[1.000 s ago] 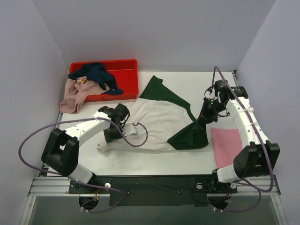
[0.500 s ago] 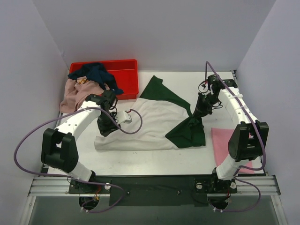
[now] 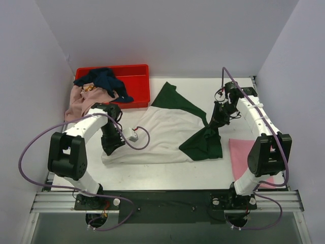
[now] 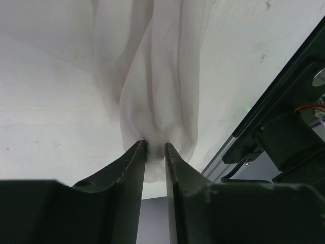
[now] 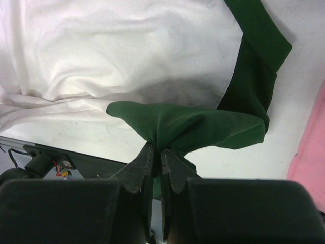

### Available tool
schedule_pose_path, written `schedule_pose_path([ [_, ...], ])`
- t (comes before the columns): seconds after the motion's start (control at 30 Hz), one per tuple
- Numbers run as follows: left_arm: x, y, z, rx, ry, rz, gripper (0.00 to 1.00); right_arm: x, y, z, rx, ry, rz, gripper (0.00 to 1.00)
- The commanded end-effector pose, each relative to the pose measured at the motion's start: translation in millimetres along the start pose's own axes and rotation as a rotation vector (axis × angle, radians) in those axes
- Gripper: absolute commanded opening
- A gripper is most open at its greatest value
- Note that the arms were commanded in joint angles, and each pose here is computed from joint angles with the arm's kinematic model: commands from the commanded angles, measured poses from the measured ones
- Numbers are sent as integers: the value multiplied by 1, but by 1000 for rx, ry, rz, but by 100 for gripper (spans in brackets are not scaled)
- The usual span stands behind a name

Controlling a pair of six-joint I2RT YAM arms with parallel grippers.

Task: Fold and stack the t-shirts
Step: Flatten out the tshirt

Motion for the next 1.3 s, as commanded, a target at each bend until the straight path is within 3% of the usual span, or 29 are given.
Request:
schedule_pose_path([
  [0.0, -9, -2, -21, -147, 35, 18, 23, -13, -15, 1, -5, -22, -24, 0],
  [0.03, -12, 0, -22, -143, 35, 34, 18, -14, -15, 1, -8, -24, -25, 0],
  [0.07, -12, 0, -19, -108, 42, 29, 4, -15, -17, 1, -6, -27, -34, 0],
  [0.1, -15, 3, -20, -93, 32, 48, 0, -16, -17, 1, -7, -25, -36, 0],
  [0.23, -10, -10, -14, 9, -30, -9, 0, -20, -24, 3, 2, -28, -51, 0],
  [0.37, -9, -48, -9, 177, -107, -110, 0, -29, -39, 3, 5, -35, -85, 0],
  [0.7, -42, -135, -48, 535, -235, -285, 0, -78, -106, -6, -41, 22, -168, 0],
  [0.8, -51, -161, -59, 676, -293, -354, 0, -100, -140, -15, -11, 110, -267, 0],
  [0.9, -55, -207, -70, 894, -308, -517, 0, -111, -172, -11, 27, 102, -376, 0],
  [1.1, -53, -317, -92, 1194, -303, -831, 0, -105, -285, 31, 90, -32, -796, 0],
  [1.27, -58, -357, -111, 1318, -286, -1007, 0, -115, -336, 39, 35, -68, -1057, 0],
])
Point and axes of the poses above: each gripper's point midway between its finger pads, its own y axis out along the fingers, its own z axis along the line the jaws close on, x = y × z, the point moved 8 cm from there along -y, back along the fingers, and after that the axes turned 5 degrees about -y, right-handed, at the moved point
